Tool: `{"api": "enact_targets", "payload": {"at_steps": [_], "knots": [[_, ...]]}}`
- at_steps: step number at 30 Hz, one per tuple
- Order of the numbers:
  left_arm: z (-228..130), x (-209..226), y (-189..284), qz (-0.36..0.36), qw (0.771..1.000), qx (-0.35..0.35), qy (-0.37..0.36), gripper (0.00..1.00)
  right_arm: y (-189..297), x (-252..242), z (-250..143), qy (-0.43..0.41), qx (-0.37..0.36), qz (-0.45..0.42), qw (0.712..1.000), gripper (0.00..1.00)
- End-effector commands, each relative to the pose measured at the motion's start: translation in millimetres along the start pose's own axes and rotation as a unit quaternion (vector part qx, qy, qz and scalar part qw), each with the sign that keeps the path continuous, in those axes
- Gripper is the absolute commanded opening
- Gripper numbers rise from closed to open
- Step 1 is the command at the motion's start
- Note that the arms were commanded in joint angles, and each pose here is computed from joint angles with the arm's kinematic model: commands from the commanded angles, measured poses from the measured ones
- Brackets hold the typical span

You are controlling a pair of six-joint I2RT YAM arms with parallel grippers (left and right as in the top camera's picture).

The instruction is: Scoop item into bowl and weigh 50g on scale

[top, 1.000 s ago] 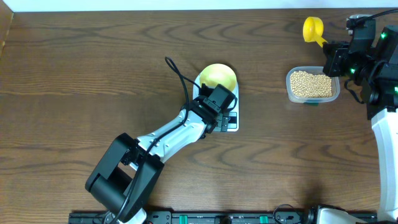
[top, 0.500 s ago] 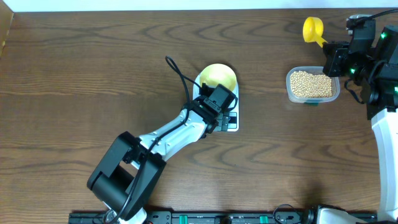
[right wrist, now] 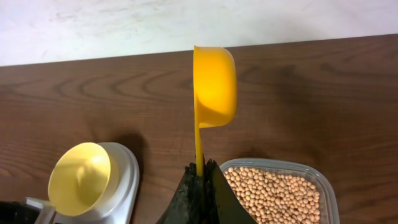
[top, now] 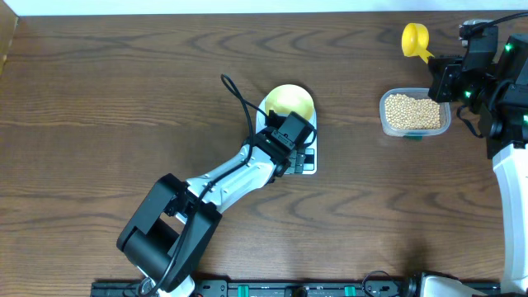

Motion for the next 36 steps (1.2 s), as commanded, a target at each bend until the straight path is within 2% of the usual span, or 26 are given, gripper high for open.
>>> {"api": "enact_targets", "payload": {"at_steps": [1, 25, 32, 36], "knots": [[-12.4, 13.2, -15.7, 0.049, 0.999, 0.019, -0.010, 1.00, 4.7, -1.4, 5.7, 0.009, -0.009, -0.002, 1.000, 0.01], [-22.3, 17.8, -20.6, 0.056, 0.998, 0.035, -0.015, 1.00, 4.7, -1.3, 5.1, 0.008, -0.007, -0.001, 1.000, 0.01], [-44.9, 19.6, -44.0, 0.065, 0.993, 0.092, -0.027, 1.00, 4.7, -1.3, 4.4, 0.007, -0.006, -0.001, 1.000, 0.01], [-46.6, 21.1, -44.1, 0.069, 0.993, 0.096, -0.028, 1.00, 4.7, -1.3, 4.7, 0.008, -0.006, -0.001, 1.000, 0.01]]}}
Point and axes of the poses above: each gripper's point midway between its finger pads, its own y axis back along the fingers, its own x axis along the line the jaws close on, z = x × y, the point moved 6 cm from there along y, back along the fingers, and after that the axes turned 7 degrees about y, right-handed, at the moved point
